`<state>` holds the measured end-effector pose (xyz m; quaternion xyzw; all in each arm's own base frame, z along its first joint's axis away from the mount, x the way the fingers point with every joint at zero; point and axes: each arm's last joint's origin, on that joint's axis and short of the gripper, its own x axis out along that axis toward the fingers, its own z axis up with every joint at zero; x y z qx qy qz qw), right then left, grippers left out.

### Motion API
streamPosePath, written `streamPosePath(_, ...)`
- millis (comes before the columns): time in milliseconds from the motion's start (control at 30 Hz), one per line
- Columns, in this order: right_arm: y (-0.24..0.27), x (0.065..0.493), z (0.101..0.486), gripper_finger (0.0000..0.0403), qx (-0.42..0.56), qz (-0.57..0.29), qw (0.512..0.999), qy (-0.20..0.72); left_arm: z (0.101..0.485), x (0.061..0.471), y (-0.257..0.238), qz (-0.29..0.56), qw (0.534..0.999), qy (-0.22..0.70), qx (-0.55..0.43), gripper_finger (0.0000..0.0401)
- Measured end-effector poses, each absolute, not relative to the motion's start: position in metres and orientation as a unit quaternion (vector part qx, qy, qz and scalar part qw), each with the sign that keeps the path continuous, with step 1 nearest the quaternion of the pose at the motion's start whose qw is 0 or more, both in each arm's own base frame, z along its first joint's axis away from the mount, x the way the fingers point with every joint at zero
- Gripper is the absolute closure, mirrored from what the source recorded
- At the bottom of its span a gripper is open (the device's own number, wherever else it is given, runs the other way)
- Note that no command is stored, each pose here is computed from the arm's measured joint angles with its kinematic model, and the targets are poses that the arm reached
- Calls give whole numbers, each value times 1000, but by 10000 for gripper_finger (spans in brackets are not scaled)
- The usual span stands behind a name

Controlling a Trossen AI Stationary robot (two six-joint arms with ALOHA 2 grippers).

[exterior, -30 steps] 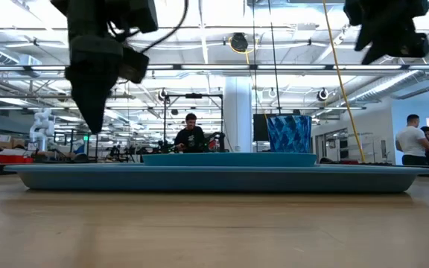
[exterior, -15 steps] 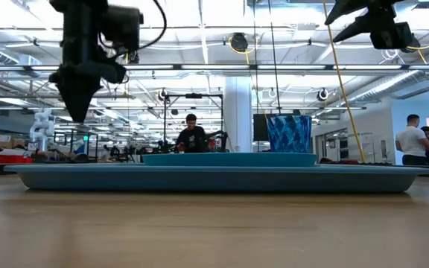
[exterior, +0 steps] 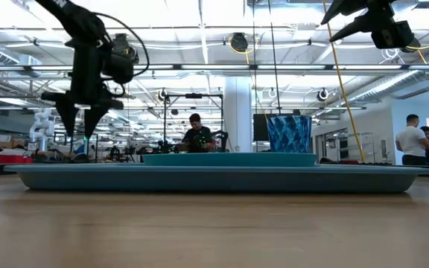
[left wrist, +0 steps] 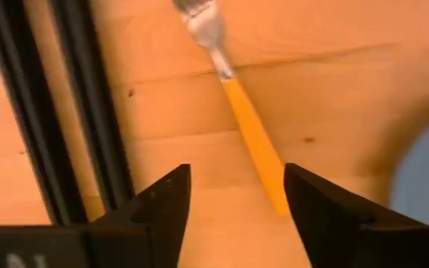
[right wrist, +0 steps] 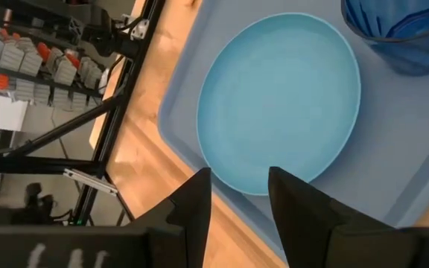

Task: Pick and place plate/cup/fork/spoon on tray
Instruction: Put the brown fork on the blue tray to the left of the blue plate

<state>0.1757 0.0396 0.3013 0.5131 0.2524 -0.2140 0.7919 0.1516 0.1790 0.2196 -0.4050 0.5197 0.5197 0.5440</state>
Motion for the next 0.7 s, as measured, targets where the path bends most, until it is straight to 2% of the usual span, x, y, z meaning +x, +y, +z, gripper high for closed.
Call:
streamPosePath(267,42,175,301,275,511,-208,793,257,193,158,203,509,528,508,-451,138)
streamPosePath(400,42,175,301,275,511,-207,794,257,181,165,209,512,527,504,-454,139)
streamPosePath(700,42,175,301,275,510,-208,793,260,157,167,216,535,469,513,-481,160)
